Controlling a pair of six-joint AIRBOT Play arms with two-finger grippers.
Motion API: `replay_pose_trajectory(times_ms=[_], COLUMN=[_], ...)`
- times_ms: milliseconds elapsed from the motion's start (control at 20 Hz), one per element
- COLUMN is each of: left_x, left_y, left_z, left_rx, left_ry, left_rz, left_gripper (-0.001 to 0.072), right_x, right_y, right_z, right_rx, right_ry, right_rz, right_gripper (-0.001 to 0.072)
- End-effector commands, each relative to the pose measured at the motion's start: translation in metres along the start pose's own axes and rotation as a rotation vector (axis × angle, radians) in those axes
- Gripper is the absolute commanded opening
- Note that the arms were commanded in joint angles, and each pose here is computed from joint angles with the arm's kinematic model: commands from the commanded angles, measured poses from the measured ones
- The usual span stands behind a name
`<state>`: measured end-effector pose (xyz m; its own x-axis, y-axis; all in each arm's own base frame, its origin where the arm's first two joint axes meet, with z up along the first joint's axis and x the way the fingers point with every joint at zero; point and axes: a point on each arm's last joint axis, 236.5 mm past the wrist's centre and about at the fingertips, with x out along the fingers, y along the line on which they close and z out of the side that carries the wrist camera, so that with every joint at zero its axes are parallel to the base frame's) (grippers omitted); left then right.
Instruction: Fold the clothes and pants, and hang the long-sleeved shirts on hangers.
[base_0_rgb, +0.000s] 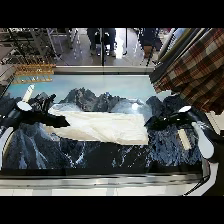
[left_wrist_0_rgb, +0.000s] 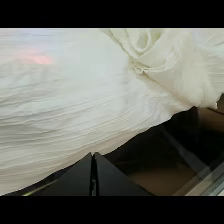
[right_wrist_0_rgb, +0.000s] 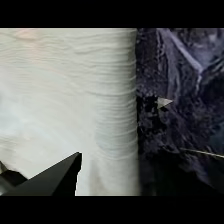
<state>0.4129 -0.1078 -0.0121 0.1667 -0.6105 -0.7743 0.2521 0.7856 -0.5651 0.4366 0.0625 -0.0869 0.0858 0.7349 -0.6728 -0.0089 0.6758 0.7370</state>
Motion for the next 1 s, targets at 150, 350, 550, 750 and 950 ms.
replay_pose_trajectory(times_ms=[150, 350, 550, 750, 950], left_x=[0.001, 0.003, 0.037, 0.096, 0.073], left_y=[0.000, 0.000, -0.017, -0.025, -0.013], left_z=[-0.001, -0.001, 0.004, 0.010, 0.015], left_rx=[-0.011, -0.057, -0.006, 0.038, -0.021], left_ry=[0.005, 0.008, 0.016, 0.006, -0.016], left_rz=[0.003, 0.014, 0.016, 0.050, 0.074], left_gripper=[0.0012, 0.0011, 0.0011, 0.0011, 0.0011], right_x=[0.018, -0.130, -0.203, -0.140, -0.024], right_y=[-0.007, -0.078, -0.019, 0.128, 0.244], right_z=[0.004, 0.004, 0.000, 0.011, 0.003], right_rx=[-0.099, -0.009, -0.002, -0.175, -0.367], right_ry=[0.063, -0.027, -0.198, -0.270, -0.290], right_rz=[-0.135, -0.806, -0.843, -0.565, -0.445], right_gripper=[0.0015, 0.0014, 0.0014, 0.0014, 0.0014])
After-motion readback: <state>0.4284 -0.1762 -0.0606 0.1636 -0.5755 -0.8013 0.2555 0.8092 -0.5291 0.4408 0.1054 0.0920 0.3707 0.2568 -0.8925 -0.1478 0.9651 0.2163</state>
